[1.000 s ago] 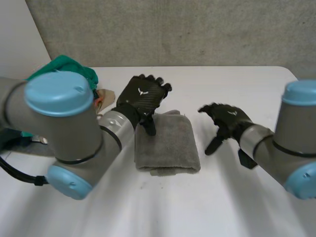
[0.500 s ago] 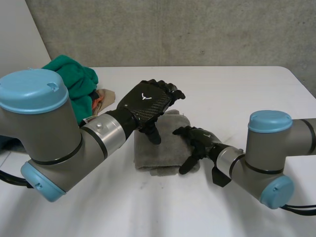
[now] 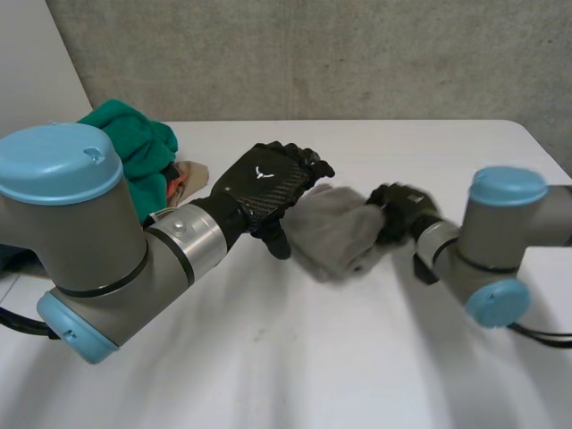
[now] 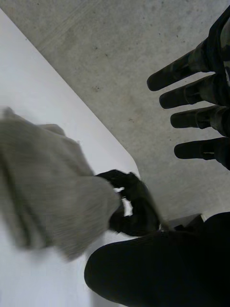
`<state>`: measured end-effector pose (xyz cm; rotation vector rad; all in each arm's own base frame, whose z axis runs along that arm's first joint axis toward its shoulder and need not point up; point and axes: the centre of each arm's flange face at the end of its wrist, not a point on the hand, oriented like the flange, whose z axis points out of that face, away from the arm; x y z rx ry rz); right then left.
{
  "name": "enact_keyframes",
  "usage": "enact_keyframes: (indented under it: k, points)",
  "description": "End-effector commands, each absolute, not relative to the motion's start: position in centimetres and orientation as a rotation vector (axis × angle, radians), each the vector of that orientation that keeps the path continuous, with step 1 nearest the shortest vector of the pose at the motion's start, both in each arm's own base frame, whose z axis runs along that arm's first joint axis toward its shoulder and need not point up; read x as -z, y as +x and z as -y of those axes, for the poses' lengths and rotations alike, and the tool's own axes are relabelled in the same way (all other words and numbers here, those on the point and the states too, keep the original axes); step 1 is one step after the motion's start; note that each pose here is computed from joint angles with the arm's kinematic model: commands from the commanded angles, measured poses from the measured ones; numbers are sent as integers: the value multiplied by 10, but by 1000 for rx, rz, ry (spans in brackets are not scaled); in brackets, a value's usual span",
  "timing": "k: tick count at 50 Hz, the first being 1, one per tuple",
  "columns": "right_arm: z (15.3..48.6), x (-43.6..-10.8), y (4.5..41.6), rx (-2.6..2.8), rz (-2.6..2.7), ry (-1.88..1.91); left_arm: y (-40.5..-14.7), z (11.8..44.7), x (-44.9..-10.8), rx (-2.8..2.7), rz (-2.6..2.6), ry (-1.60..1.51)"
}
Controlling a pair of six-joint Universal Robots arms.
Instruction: Fold the laundry.
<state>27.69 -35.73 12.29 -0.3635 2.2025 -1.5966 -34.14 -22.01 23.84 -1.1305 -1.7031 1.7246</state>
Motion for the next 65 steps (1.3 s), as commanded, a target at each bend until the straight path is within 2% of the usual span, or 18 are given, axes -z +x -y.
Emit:
enact_keyframes:
  k: [1, 2, 6, 17, 28, 39, 47, 53, 57, 61, 65]
  points:
    - [437, -129, 212, 1860, -2265, -220, -342, 220, -240, -1731, 1696, -1130]
    - [454, -131, 194, 1905, -2276, -178, -342, 221, -240, -1732, 1697, -1129]
    - [488, -130, 159, 1970, -2311, -121, -342, 221, -240, -1732, 1697, -1129]
    - [544, -134, 90, 2195, -2346, -106, -344, 223, -234, -1717, 1708, -1133]
    - [553, -131, 48, 2307, -2439, -132, -343, 228, -222, -1693, 1741, -1134]
    - [554, -128, 44, 2372, -2509, -236, -343, 230, -221, -1693, 1747, -1130]
    - [545, -112, 41, 2276, -2612, -226, -342, 228, -222, -1692, 1748, -1130]
    - [523, -148, 45, 2234, -2642, -246, -340, 226, -234, -1731, 1731, -1114]
    - [511, -186, 43, 2433, -2538, -266, -334, 231, -248, -1801, 1739, -1062]
    - [489, -234, 36, 2731, -2369, -171, -325, 245, -263, -1921, 1757, -983]
    - [470, -257, 43, 2890, -2190, -139, -308, 273, -284, -2141, 1767, -841]
